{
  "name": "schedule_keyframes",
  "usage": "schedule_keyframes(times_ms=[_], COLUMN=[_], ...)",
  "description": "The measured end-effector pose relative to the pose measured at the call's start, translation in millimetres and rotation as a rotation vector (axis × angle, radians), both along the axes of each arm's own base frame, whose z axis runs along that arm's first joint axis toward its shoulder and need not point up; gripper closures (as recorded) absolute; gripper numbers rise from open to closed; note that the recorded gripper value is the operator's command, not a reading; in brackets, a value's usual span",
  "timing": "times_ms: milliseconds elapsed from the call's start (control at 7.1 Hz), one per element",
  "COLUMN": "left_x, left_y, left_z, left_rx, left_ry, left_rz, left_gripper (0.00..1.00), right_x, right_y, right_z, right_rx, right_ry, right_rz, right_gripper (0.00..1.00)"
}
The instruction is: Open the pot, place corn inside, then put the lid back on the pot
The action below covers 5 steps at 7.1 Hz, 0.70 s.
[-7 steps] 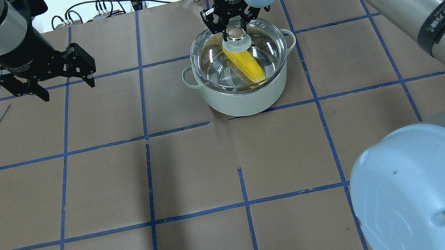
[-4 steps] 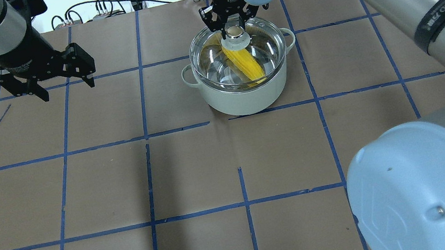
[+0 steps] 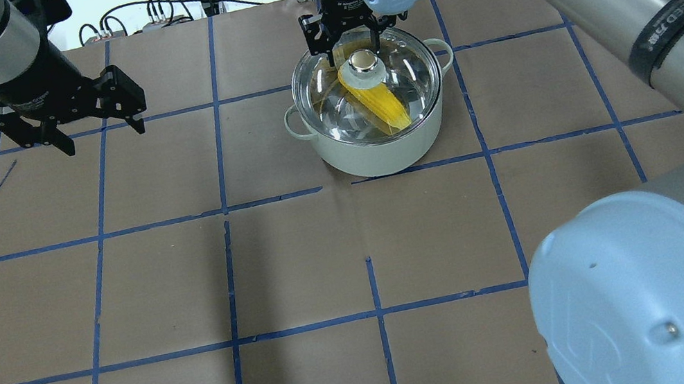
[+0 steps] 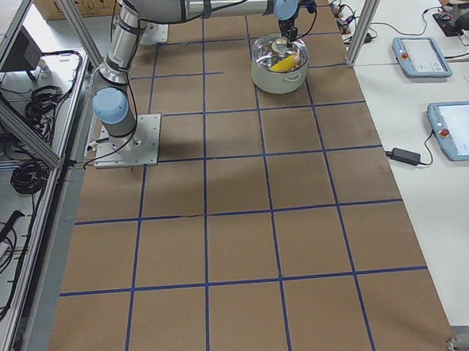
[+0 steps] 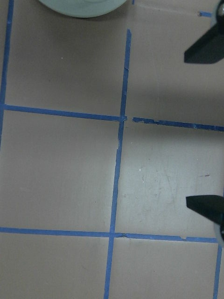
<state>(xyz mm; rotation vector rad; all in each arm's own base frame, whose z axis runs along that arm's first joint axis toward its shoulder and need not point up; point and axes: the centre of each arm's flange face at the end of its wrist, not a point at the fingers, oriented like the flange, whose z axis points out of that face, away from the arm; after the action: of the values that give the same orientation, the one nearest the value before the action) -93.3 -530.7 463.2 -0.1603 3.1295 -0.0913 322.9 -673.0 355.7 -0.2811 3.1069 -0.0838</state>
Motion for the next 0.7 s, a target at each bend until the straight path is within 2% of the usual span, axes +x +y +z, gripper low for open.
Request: schedule_keyframes(times_ms=[423, 704], left_x=[0, 0], left_y=[0, 0], left_z=[0, -1], left_rx=[0.0, 0.002], left_ry=[0.0, 0.001], left_rz=[0.0, 0.0], left_gripper=[0.0, 0.0], right_x=[-4, -24], right_y=[2, -6], right_z=[3, 10], right_rx=[0.007, -0.003], right_ry=[0.004, 0.01], right_rz=[0.008, -0.015], right_gripper=[0.0, 0.0])
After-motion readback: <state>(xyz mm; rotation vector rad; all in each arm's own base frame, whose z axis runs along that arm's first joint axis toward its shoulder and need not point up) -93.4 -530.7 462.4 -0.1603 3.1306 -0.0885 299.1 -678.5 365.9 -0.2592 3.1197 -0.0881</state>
